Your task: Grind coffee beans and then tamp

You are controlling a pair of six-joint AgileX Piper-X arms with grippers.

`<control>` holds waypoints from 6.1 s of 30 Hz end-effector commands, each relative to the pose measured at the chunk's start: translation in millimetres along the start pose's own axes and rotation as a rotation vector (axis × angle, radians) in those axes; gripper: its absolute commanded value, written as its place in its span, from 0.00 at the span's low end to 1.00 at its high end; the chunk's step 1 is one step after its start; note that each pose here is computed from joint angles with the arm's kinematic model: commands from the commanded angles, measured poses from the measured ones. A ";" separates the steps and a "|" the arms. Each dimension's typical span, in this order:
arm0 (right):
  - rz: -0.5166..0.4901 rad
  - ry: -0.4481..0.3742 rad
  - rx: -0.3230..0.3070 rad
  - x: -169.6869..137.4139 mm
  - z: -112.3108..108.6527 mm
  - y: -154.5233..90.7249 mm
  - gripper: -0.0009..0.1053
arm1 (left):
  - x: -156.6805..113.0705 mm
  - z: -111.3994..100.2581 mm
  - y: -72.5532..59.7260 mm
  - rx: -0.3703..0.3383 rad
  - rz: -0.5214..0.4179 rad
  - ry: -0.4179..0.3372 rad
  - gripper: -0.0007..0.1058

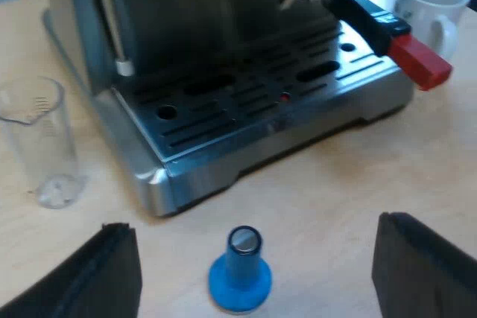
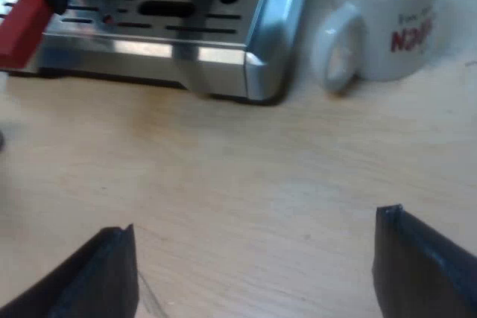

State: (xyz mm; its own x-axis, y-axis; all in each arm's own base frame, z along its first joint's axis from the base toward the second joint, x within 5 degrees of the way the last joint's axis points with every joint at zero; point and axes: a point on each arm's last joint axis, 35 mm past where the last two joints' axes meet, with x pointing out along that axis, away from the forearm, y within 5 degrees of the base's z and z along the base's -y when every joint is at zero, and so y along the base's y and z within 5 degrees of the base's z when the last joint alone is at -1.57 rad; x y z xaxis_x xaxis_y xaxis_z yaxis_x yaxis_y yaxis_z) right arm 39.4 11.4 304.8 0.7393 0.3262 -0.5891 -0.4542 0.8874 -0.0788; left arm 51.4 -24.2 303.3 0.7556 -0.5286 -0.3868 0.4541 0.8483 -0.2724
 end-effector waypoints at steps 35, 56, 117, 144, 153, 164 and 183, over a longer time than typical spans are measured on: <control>0.147 -0.009 0.043 18.0 43.9 -4.0 0.59 | 93.9 10.7 -0.4 0.149 -0.453 0.024 0.63; 0.183 0.057 -0.087 81.0 77.1 41.1 0.59 | 106.2 -18.1 8.2 0.151 -0.459 0.020 0.63; -0.042 0.354 0.119 234.7 114.2 119.3 0.59 | 106.6 -20.0 8.7 0.146 -0.458 0.028 0.63; -0.048 0.374 0.113 238.2 110.9 120.0 0.22 | 106.6 -20.0 8.7 0.146 -0.458 0.028 0.63; -0.048 0.374 0.113 238.2 110.9 120.0 0.09 | 106.6 -20.0 8.7 0.146 -0.458 0.028 0.63; -0.047 0.374 0.112 238.0 110.8 120.7 0.09 | 106.6 -20.0 8.7 0.146 -0.458 0.028 0.63; -0.044 0.358 0.116 224.4 111.1 130.6 0.01 | 106.6 -20.0 8.7 0.146 -0.458 0.028 0.63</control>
State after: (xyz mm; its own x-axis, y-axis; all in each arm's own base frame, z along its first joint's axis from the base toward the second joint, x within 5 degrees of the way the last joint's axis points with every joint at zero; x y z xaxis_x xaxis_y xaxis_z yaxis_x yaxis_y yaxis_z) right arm 207.1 233.9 242.9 0.5365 0.1194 -0.8354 -0.3056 0.9502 -0.0605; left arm 126.4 -72.7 239.7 0.4593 -0.8383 -0.2937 0.7893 0.5368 -0.2979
